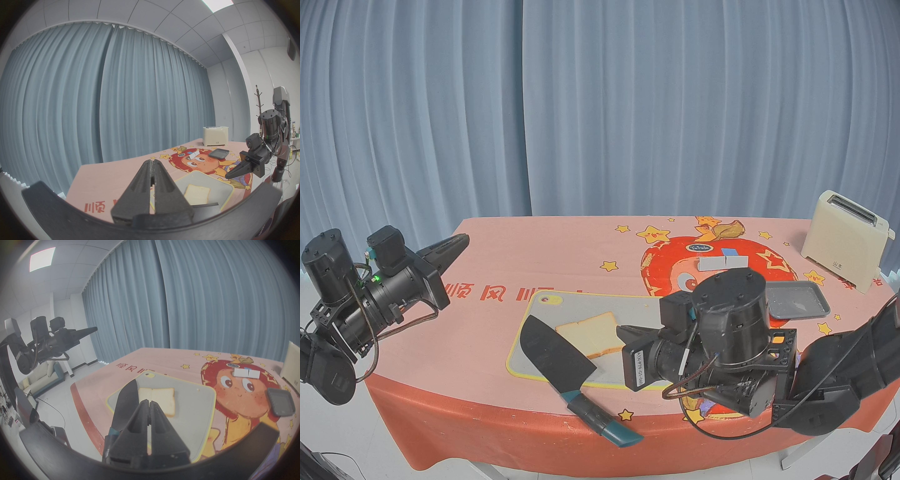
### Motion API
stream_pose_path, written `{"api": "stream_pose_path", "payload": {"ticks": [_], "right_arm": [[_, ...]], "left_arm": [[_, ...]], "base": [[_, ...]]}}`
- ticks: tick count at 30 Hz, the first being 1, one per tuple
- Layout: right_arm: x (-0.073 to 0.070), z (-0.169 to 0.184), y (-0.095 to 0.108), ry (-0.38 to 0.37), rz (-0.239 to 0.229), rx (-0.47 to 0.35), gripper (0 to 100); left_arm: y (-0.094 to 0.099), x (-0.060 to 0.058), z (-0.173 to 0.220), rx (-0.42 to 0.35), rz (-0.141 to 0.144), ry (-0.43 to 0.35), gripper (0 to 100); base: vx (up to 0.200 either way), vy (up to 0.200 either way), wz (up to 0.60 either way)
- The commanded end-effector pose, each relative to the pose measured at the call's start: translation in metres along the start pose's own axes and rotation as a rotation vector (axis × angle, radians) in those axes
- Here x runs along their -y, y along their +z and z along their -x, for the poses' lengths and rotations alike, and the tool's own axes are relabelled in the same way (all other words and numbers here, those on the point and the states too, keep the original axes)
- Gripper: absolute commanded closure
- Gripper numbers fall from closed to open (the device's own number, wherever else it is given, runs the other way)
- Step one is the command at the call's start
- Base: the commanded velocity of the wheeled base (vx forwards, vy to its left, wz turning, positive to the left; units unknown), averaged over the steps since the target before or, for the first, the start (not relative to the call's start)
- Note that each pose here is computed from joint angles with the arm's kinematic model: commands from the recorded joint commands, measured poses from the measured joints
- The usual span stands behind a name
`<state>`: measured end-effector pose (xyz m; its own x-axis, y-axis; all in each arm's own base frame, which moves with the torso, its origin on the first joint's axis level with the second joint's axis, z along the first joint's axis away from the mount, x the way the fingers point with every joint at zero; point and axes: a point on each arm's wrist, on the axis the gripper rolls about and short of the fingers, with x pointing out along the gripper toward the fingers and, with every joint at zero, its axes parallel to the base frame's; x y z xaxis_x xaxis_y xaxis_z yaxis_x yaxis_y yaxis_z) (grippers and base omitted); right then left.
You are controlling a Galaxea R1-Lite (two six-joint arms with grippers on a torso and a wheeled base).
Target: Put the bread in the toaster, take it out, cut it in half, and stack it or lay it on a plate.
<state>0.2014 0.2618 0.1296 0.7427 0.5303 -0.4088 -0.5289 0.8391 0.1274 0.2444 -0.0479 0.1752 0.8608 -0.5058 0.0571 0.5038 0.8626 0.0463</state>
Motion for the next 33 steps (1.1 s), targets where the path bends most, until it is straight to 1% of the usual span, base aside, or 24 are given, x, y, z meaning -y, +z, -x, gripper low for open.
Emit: {"api": "stream_pose_path", "payload": {"ticks": [1, 3, 4, 5, 6, 9, 13, 15, 19, 20, 24, 26, 27, 29, 33], "right_arm": [[0.002, 0.003, 0.004, -0.012, 0.026, 0.024, 100], [0.003, 0.003, 0.003, -0.020, 0.051, 0.024, 100], [0.002, 0.003, 0.003, -0.021, 0.054, 0.026, 100], [0.002, 0.003, 0.003, -0.021, 0.054, 0.026, 100], [0.001, 0.004, 0.003, -0.018, 0.056, 0.027, 100], [0.001, 0.007, 0.008, -0.013, 0.056, 0.039, 100], [0.000, 0.010, 0.009, -0.011, 0.062, 0.038, 100], [0.000, 0.008, 0.007, -0.014, 0.082, 0.028, 100], [0.000, 0.005, 0.003, -0.017, 0.102, 0.013, 100], [0.001, 0.003, 0.001, -0.022, 0.110, 0.005, 0], [0.000, -0.002, -0.004, -0.022, 0.121, -0.013, 0], [-0.008, 0.001, -0.014, 0.011, 0.147, -0.041, 0], [-0.014, 0.002, -0.022, 0.024, 0.165, -0.064, 0], [-0.020, -0.003, -0.034, 0.029, 0.188, -0.098, 0], [-0.025, -0.017, -0.050, 0.026, 0.214, -0.148, 0]], "left_arm": [[0.008, -0.009, 0.006, 0.029, -0.016, 0.039, 100], [0.009, -0.017, 0.008, 0.033, -0.024, 0.070, 100], [0.010, -0.020, 0.008, 0.035, -0.027, 0.082, 100], [0.010, -0.021, 0.008, 0.035, -0.029, 0.083, 100], [0.009, -0.025, 0.009, 0.033, -0.027, 0.099, 100], [0.007, -0.031, 0.009, 0.025, -0.024, 0.097, 100], [0.007, -0.031, 0.011, 0.026, -0.025, 0.080, 100], [0.009, -0.030, 0.011, 0.031, -0.027, 0.077, 100], [0.009, -0.030, 0.012, 0.033, -0.028, 0.077, 100], [0.009, -0.029, 0.012, 0.032, -0.028, 0.077, 100], [0.008, -0.028, 0.012, 0.028, -0.027, 0.072, 100], [0.008, -0.028, 0.012, 0.027, -0.028, 0.071, 100], [0.007, -0.027, 0.012, 0.026, -0.027, 0.069, 100], [0.006, -0.027, 0.012, 0.023, -0.027, 0.069, 100], [0.004, -0.027, 0.012, 0.013, -0.024, 0.071, 100]], "base": [[0.000, 0.000, 0.00], [0.000, 0.000, 0.00], [0.000, 0.000, 0.00], [0.000, 0.000, 0.00], [0.000, 0.000, 0.00], [0.000, 0.000, 0.00], [0.000, 0.000, 0.00], [0.000, 0.000, 0.00], [0.000, 0.000, 0.00], [0.000, 0.000, 0.00], [0.000, 0.000, 0.00], [0.000, 0.000, 0.00], [0.000, 0.000, 0.00], [0.000, 0.000, 0.00], [0.000, 0.000, 0.00]]}}
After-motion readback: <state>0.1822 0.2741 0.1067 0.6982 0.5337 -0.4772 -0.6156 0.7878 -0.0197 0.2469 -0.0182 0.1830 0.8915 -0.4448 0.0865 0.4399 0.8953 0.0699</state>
